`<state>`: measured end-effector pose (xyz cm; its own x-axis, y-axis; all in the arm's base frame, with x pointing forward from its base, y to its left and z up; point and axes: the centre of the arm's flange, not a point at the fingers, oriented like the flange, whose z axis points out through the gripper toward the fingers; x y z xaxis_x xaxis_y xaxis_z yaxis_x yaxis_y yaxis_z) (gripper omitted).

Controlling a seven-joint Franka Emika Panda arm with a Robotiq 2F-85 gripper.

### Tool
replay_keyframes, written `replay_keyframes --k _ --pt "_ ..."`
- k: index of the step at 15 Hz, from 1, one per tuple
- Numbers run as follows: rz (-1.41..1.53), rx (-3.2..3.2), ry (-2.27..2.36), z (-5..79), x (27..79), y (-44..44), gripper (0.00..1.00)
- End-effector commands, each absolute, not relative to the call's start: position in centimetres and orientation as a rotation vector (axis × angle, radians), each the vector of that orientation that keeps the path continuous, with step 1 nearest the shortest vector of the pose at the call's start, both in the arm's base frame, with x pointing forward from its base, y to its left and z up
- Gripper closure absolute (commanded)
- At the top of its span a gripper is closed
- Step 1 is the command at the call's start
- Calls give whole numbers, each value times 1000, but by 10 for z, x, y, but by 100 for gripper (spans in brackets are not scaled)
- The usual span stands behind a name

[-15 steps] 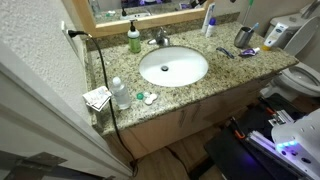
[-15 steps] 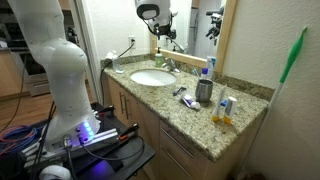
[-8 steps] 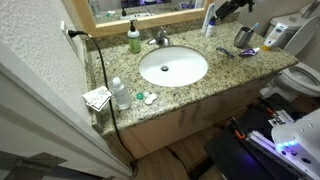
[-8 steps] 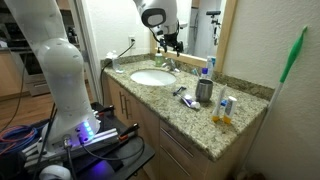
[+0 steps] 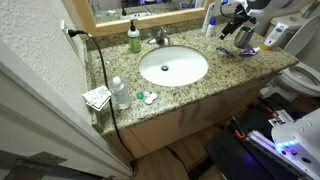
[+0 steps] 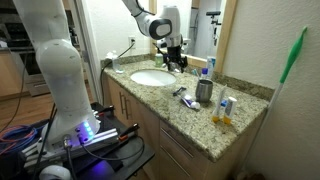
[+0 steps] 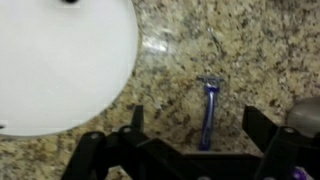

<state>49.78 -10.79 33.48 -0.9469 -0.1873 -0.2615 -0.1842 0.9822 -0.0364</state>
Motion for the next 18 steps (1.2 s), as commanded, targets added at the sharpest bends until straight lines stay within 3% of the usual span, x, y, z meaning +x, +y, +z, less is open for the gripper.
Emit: replay_keyframes --k 1,5,15,18 --pt "-165 -237 3025 311 475 -134 0" --pt "-126 -240 3007 291 462 -193 0" --pt "32 -86 2951 260 492 -163 0" --pt "2 -124 2980 270 480 -160 0"
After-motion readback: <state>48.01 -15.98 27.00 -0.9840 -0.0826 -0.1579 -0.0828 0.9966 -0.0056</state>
